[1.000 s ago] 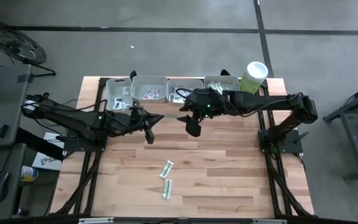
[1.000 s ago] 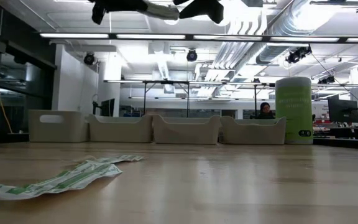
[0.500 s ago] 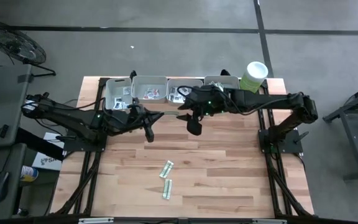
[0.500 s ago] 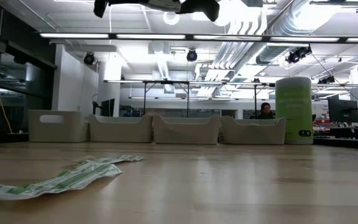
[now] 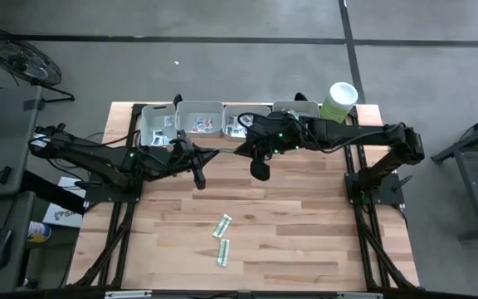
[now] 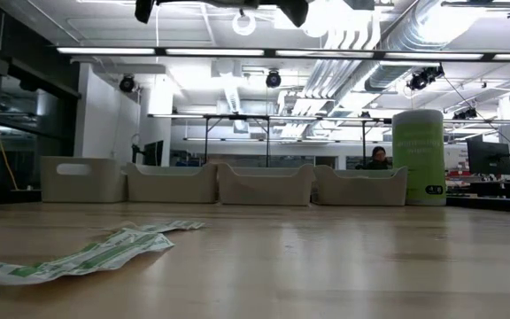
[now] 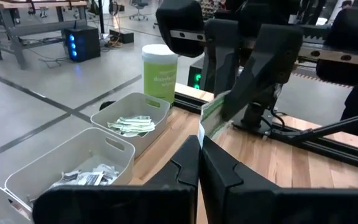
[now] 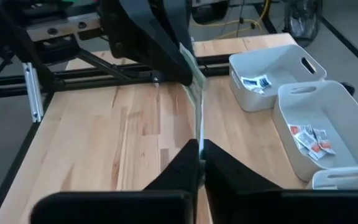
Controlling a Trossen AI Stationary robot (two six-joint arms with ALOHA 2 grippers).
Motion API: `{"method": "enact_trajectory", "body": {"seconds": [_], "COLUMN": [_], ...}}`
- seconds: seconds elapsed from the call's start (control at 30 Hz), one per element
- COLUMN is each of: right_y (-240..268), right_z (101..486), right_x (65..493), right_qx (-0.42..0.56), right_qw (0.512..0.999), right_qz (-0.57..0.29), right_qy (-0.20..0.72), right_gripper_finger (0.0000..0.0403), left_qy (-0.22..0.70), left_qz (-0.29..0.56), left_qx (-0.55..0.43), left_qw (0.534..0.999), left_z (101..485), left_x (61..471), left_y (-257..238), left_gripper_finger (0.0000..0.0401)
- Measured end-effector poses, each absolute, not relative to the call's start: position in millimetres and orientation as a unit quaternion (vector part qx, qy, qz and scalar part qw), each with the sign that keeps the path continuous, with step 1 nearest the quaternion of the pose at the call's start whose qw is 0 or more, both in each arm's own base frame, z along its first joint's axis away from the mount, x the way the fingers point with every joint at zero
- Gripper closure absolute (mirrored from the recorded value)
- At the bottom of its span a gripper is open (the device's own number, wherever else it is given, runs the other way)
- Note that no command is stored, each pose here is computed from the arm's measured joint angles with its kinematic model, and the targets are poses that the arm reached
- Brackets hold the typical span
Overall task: Pick & Place First Aid Supplies
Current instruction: Put the green bandage into the right gray bin
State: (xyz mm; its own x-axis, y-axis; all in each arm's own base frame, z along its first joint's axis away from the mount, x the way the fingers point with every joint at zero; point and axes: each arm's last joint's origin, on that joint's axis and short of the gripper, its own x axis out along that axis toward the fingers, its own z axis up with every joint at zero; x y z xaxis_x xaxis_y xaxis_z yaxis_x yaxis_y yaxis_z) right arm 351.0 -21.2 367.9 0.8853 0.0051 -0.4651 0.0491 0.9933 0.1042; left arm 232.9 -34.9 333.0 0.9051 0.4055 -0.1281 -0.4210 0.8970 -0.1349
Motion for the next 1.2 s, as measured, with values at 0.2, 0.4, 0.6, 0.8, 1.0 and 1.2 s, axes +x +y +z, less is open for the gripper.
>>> {"method": "enact_trajectory", "body": {"seconds": [0.2,0.4,0.6,0.8,1.0,1.2], "right_y": [-21,-23,-28,-39,-65,-95], "right_z": [370,370,369,360,346,334], "right_x": [352,352,351,345,329,310], "right_qx": [0.06,0.067,0.071,0.077,0.073,0.074], "right_qw": [0.972,0.972,0.97,0.954,0.913,0.866], "right_qz": [-0.001,-0.008,-0.018,-0.077,-0.165,-0.241], "right_qy": [0.226,0.226,0.233,0.281,0.366,0.432], "right_gripper_finger": [0.0401,0.0402,0.0402,0.0402,0.0403,0.0403], "left_qy": [0.05,0.05,0.052,0.047,0.039,0.041], "left_qz": [0.203,0.204,0.213,0.22,0.264,0.274], "left_qx": [-0.081,-0.081,-0.069,-0.067,-0.067,-0.065], "left_qw": [0.975,0.974,0.973,0.972,0.961,0.959], "left_z": [333,333,333,335,341,345], "left_x": [233,233,233,230,220,207], "left_y": [-35,-35,-35,-34,-30,-26], "left_gripper_finger": [0.0401,0.0392,0.0347,0.0262,0.0213,0.0208]}}
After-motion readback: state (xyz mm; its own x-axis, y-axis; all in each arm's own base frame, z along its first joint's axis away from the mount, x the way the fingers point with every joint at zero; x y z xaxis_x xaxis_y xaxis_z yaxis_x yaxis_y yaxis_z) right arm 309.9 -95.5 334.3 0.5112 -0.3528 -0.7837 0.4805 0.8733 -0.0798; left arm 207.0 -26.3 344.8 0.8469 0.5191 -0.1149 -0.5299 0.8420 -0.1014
